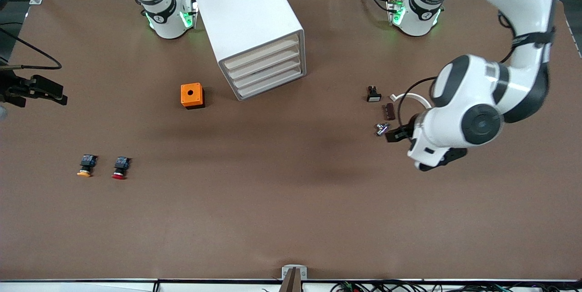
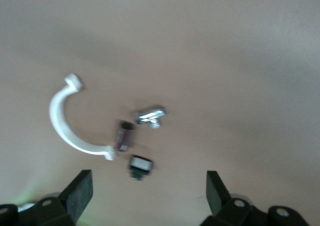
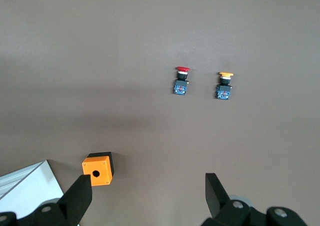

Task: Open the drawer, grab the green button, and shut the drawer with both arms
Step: 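Reach the left gripper toward the cabinet's lowest drawer handle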

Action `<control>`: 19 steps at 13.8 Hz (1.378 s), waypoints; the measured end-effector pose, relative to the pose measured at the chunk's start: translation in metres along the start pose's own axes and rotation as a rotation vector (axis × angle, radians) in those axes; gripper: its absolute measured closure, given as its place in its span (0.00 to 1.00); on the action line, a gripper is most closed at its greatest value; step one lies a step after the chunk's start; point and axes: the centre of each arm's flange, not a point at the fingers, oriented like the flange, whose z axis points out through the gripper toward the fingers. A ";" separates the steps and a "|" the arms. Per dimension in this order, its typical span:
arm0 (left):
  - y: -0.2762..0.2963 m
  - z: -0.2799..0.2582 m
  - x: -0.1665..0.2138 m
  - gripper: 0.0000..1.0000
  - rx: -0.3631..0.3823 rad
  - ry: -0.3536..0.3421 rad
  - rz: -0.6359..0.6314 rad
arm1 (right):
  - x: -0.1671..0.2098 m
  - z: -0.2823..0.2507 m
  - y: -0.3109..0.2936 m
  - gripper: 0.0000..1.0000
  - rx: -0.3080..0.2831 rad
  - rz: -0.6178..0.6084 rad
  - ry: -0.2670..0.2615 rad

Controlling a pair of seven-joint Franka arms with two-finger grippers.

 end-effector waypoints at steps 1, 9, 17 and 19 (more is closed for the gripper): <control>0.019 0.020 -0.005 0.00 0.008 -0.011 -0.069 | 0.000 0.000 0.000 0.00 0.000 0.000 0.000; 0.126 0.131 -0.054 0.00 0.005 -0.208 -0.605 | 0.001 0.001 -0.004 0.00 0.000 -0.007 -0.001; 0.155 0.169 -0.083 0.00 0.055 -0.524 -0.964 | 0.001 0.001 -0.009 0.00 -0.001 -0.015 0.000; 0.162 0.177 -0.089 0.00 0.075 -0.678 -1.027 | 0.001 0.001 -0.009 0.00 -0.001 -0.015 0.000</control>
